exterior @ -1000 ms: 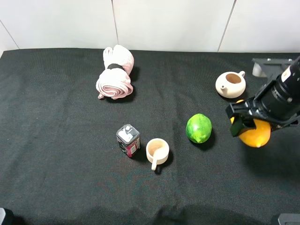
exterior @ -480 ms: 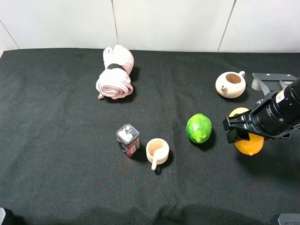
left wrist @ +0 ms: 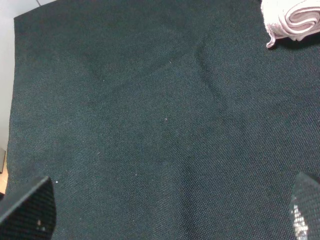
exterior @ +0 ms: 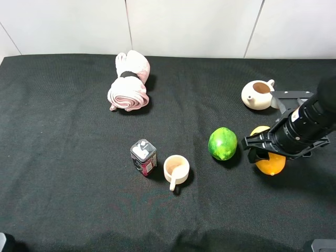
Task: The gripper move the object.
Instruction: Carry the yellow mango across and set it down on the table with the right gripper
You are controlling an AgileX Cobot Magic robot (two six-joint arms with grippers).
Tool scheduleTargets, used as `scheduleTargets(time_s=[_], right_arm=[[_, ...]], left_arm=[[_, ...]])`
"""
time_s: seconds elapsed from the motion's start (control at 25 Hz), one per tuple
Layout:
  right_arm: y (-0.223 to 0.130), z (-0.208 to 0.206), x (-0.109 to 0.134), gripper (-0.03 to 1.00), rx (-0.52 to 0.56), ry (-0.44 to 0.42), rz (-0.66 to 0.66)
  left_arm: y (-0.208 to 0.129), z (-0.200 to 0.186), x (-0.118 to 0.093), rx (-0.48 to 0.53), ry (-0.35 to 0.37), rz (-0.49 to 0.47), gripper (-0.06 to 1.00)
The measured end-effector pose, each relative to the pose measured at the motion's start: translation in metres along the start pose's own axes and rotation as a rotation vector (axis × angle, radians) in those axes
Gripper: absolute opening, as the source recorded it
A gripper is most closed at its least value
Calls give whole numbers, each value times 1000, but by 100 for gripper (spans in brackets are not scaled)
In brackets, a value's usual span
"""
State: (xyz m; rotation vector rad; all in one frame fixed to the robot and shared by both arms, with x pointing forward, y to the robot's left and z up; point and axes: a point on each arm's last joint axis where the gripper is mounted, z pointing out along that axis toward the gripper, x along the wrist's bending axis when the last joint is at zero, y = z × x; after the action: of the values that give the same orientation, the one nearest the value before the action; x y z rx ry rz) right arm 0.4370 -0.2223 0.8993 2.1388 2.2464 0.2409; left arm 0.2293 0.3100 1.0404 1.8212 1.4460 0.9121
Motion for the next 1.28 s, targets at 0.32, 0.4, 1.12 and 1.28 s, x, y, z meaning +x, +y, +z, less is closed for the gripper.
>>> scheduleTargets(time_s=[0.32,0.4,1.12,1.28], right_arm=[[2,9,-1,46,4,-14,-12],[2,9,-1,46,-1,-15,-11],[4,9,-1,49,-14,-12,-7],[4,9,-1,60,-14,-13,-7]], left_arm=[[0,0,0,0,0,0,99],[0,0,0,0,0,0,99],[0,0,0,0,0,0,99],[0,0,0,0,0,0,99]])
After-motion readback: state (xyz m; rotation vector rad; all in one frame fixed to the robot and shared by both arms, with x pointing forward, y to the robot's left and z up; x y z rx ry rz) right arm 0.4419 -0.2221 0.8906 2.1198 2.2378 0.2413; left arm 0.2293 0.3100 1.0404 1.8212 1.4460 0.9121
